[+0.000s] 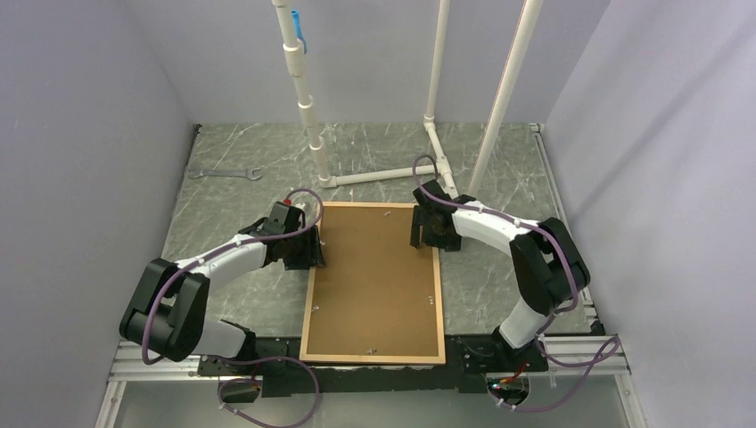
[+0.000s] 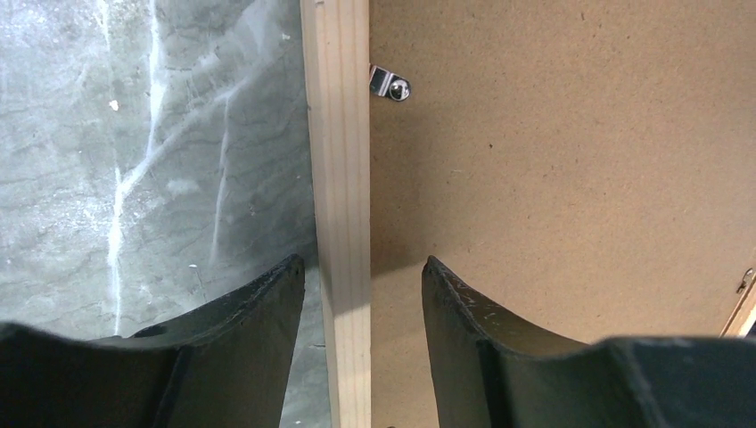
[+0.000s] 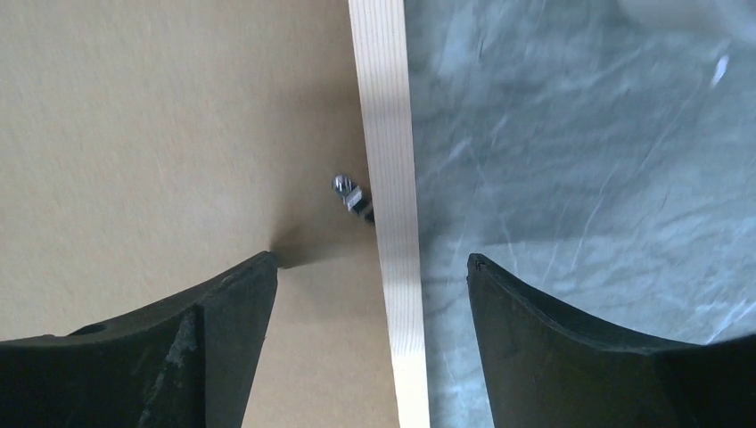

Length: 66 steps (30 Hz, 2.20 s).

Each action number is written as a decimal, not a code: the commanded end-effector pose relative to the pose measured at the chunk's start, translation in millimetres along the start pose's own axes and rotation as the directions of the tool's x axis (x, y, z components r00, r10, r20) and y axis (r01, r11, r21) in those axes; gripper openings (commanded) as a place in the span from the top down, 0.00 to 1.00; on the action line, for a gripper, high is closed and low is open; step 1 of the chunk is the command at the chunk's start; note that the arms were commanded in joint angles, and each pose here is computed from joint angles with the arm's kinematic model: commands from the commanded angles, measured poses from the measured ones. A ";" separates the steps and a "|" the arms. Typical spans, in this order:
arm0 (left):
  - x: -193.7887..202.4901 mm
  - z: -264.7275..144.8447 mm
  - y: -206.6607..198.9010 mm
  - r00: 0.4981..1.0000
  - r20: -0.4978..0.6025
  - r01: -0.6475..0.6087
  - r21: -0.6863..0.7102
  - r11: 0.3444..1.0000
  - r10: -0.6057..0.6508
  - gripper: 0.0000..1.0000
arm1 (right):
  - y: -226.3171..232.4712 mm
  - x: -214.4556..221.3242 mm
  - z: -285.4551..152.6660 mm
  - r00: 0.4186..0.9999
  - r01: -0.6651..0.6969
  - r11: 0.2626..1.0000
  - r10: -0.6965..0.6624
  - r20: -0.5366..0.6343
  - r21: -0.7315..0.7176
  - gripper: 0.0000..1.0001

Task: Put the photo into the frame
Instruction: Install the photo frame at the center of the board.

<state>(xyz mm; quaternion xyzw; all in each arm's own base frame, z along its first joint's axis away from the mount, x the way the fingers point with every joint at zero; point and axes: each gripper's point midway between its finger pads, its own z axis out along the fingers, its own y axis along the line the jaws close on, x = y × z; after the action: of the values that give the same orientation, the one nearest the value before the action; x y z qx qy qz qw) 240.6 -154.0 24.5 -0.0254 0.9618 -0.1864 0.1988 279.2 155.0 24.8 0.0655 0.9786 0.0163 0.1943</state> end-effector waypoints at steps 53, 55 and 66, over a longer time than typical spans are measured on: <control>16.6 11.4 6.5 0.998 -0.064 -0.005 -0.022 1.000 0.004 0.44 | 52.7 -107.4 -33.1 0.974 0.128 0.990 -0.115 0.196 -0.056 0.17; 17.0 12.2 6.9 0.998 -0.067 -0.007 -0.023 1.000 0.005 0.44 | 57.4 -115.8 -25.5 0.968 0.162 0.986 -0.151 0.200 -0.041 0.11; 18.6 12.5 8.1 0.997 -0.080 -0.018 -0.027 0.999 0.016 0.52 | 79.9 -124.7 16.8 0.943 0.321 0.943 -0.309 0.125 -0.087 0.01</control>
<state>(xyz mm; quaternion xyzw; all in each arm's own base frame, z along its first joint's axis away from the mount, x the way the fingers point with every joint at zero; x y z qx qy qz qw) 245.8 -159.8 23.2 -0.0198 0.9605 -0.1941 0.1985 400.6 212.0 51.4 -0.0722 0.9655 0.0147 0.2497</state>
